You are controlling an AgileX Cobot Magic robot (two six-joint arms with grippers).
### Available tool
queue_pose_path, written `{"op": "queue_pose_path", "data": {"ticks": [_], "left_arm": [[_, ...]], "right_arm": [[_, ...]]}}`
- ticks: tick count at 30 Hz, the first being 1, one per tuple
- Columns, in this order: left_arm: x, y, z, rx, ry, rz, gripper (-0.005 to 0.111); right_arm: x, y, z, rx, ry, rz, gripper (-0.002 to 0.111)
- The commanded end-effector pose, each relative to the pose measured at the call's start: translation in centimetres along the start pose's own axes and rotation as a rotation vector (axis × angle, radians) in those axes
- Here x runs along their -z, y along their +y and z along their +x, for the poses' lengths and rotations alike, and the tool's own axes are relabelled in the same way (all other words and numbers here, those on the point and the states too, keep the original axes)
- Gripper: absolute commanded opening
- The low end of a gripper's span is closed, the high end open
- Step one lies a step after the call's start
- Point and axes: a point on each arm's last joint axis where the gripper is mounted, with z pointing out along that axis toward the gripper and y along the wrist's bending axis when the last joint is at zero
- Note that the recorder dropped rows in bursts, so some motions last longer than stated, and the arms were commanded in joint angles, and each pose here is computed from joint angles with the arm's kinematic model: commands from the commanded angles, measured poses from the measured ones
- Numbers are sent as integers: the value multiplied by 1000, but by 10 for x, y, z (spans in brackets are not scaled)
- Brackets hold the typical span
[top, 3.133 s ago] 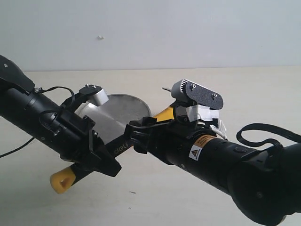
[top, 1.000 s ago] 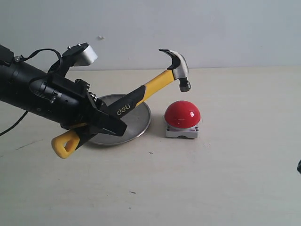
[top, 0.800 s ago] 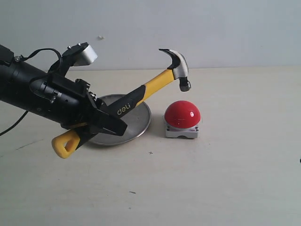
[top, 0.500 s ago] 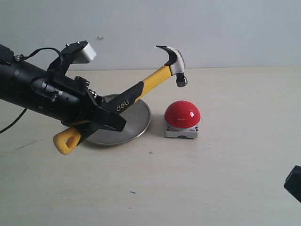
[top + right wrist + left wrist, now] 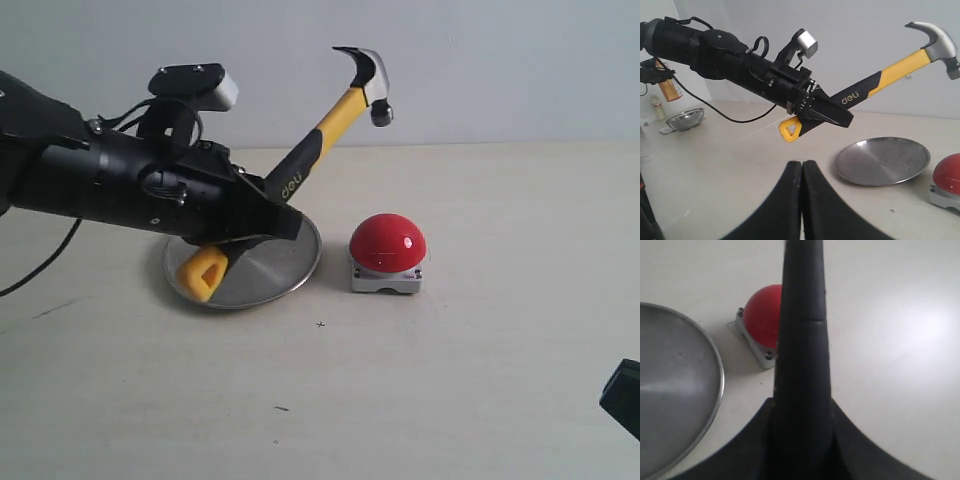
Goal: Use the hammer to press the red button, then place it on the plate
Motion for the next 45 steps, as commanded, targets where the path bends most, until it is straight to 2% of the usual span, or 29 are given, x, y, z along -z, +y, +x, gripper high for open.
{"op": "queue_pose_path", "data": {"ticks": [1, 8, 14, 23, 29, 35, 45], "left_arm": [[1, -16, -7, 39, -96, -60, 0], [-17, -44, 7, 31, -35, 2, 0], [-35, -55, 17, 32, -52, -60, 0], [-52, -46, 33, 94, -26, -135, 0], [-53, -42, 35, 135, -39, -168, 0], [-54, -43, 36, 135, -28, -158, 0], [-55, -58, 40, 124, -31, -142, 0]], "right_arm": [[0, 0, 1, 4, -1, 0, 0], [0, 0, 1, 4, -1, 0, 0], [0, 0, 1, 4, -1, 0, 0], [0, 0, 1, 4, -1, 0, 0], [0, 1, 3, 4, 16, -13, 0], [0, 1, 3, 6, 16, -13, 0], [0, 1, 3, 6, 16, -13, 0]]}}
